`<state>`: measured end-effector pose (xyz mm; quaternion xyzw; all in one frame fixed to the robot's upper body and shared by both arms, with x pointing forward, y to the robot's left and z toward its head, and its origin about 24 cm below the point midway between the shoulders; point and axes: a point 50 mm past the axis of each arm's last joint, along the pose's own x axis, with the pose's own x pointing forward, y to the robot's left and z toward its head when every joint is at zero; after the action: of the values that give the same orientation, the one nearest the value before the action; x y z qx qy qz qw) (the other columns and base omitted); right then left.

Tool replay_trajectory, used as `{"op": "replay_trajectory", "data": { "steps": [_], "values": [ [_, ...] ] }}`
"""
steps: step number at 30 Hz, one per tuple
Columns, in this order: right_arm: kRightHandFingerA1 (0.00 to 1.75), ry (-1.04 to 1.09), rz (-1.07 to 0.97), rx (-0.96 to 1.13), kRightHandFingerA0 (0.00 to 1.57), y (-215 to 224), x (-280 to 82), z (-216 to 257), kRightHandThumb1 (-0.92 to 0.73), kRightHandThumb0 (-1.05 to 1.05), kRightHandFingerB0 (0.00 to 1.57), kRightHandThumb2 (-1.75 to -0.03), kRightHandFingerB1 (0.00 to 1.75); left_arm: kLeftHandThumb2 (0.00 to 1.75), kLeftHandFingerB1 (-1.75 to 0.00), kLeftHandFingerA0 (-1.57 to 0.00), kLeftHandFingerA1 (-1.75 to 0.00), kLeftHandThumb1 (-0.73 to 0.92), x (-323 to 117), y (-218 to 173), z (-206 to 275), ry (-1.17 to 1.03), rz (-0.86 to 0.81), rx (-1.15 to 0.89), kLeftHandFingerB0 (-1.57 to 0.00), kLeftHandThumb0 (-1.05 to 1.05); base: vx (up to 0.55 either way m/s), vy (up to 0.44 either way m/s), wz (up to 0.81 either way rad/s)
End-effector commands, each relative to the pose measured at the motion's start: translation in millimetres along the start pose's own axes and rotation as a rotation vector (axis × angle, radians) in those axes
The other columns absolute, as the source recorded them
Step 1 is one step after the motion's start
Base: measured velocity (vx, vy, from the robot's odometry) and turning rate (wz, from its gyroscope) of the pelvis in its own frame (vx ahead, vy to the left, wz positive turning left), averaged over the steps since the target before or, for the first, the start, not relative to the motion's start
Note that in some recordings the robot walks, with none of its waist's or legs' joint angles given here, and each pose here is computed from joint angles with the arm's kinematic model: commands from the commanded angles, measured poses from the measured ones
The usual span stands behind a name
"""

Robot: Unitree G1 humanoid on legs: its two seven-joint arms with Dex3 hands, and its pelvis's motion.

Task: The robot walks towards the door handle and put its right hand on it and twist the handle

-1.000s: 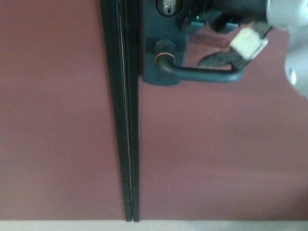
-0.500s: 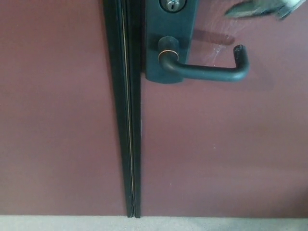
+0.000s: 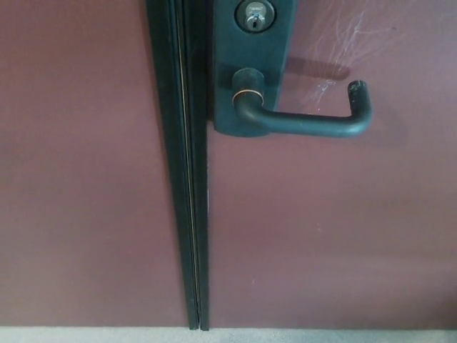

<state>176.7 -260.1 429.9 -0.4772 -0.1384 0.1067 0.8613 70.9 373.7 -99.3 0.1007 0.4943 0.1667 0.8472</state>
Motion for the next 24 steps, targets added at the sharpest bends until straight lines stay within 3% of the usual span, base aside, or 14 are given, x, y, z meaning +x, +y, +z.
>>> {"op": "replay_trajectory", "data": {
  "steps": [1, 7, 9, 13, 16, 17, 18, 19, 20, 21, 22, 24],
  "values": [
    [0.46, -0.06, 0.149, 0.108, 0.26, 5, -98, -3, -0.44, -0.69, 0.13, -0.76, 0.37, 0.56, -0.42, -0.74, -0.48, 0.5, -2, -1, -6, 0.019, -0.047, 0.003, -0.58, -0.3, 0.0, 0.0, 0.0],
    [0.46, -0.009, 0.174, 0.157, 0.27, 14, -111, -20, -0.43, -0.68, 0.15, -0.75, 0.37, 0.56, -0.42, -0.74, -0.48, 0.5, -2, -1, -5, 0.017, -0.041, -0.001, -0.58, -0.3, 0.0, 0.0, 0.0],
    [0.46, 0.178, 0.24, 0.345, 0.29, 60, -136, -75, -0.41, -0.63, 0.18, -0.73, 0.38, 0.56, -0.42, -0.74, -0.48, 0.5, -4, -2, -12, 0.028, -0.046, -0.002, -0.58, -0.3, 0.0, 0.0, 0.0],
    [0.46, 0.196, 0.257, 0.353, 0.29, 63, -141, -76, -0.41, -0.63, 0.18, -0.73, 0.38, 0.56, -0.42, -0.74, -0.48, 0.5, -4, -2, -12, 0.028, -0.046, -0.002, -0.58, -0.3, 0.0, 0.0, 0.0],
    [0.47, 0.416, 0.357, 0.607, 0.29, 135, -159, -145, -0.42, -0.62, 0.17, -0.74, 0.38, 0.56, -0.42, -0.73, -0.48, 0.5, -5, -7, -18, 0.034, -0.061, -0.022, -0.58, -0.3, 0.0, 0.0, 0.0],
    [0.47, 0.421, 0.362, 0.611, 0.29, 137, -160, -146, -0.42, -0.62, 0.17, -0.74, 0.38, 0.56, -0.42, -0.73, -0.48, 0.5, -5, -7, -18, 0.034, -0.061, -0.022, -0.58, -0.3, 0.0, 0.0, 0.0],
    [0.39, 0.547, 0.375, 0.614, 0.3, 162, -156, -168, -0.54, -0.59, 0.12, -0.57, 0.23, 0.56, -0.42, -0.74, -0.49, 0.5, -4, -8, -17, 0.028, -0.066, -0.027, -0.58, -0.3, 0.0, 0.0, 0.0],
    [0.39, 0.702, 0.437, 0.581, 0.3, 207, -151, -192, -0.54, -0.59, 0.12, -0.57, 0.23, 0.56, -0.42, -0.74, -0.49, 0.5, -4, -9, -14, 0.019, -0.073, -0.033, -0.58, -0.3, 0.0, 0.0, 0.0],
    [0.48, 0.754, 0.434, 0.551, 0.23, 218, -148, -199, -0.45, -0.65, 0.04, -0.78, 0.29, 0.56, -0.42, -0.74, -0.49, 0.5, -3, -8, -13, 0.016, -0.072, -0.032, -0.58, -0.3, 0.0, 0.0, 0.0],
    [0.48, 0.759, 0.433, 0.545, 0.23, 220, -148, -199, -0.45, -0.65, 0.04, -0.78, 0.29, 0.56, -0.42, -0.74, -0.49, 0.5, -3, -8, -13, 0.015, -0.072, -0.032, -0.58, -0.3, 0.0, 0.0, 0.0],
    [0.48, 0.83, 0.404, 0.53, 0.02, 249, -140, -219, -0.35, -0.35, 0.0, -0.93, 0.49, 0.56, -0.42, -0.74, -0.49, 0.5, -3, -8, -11, 0.009, -0.071, -0.029, -0.57, -0.3, 0.0, 0.0, 0.0],
    [0.48, 0.855, 0.396, 0.512, 0.02, 263, -137, -225, -0.35, -0.35, 0.0, -0.93, 0.49, 0.56, -0.42, -0.74, -0.49, 0.5, -3, -7, -10, 0.006, -0.071, -0.028, -0.57, -0.3, 0.0, 0.0, 0.0]
  ]
}}
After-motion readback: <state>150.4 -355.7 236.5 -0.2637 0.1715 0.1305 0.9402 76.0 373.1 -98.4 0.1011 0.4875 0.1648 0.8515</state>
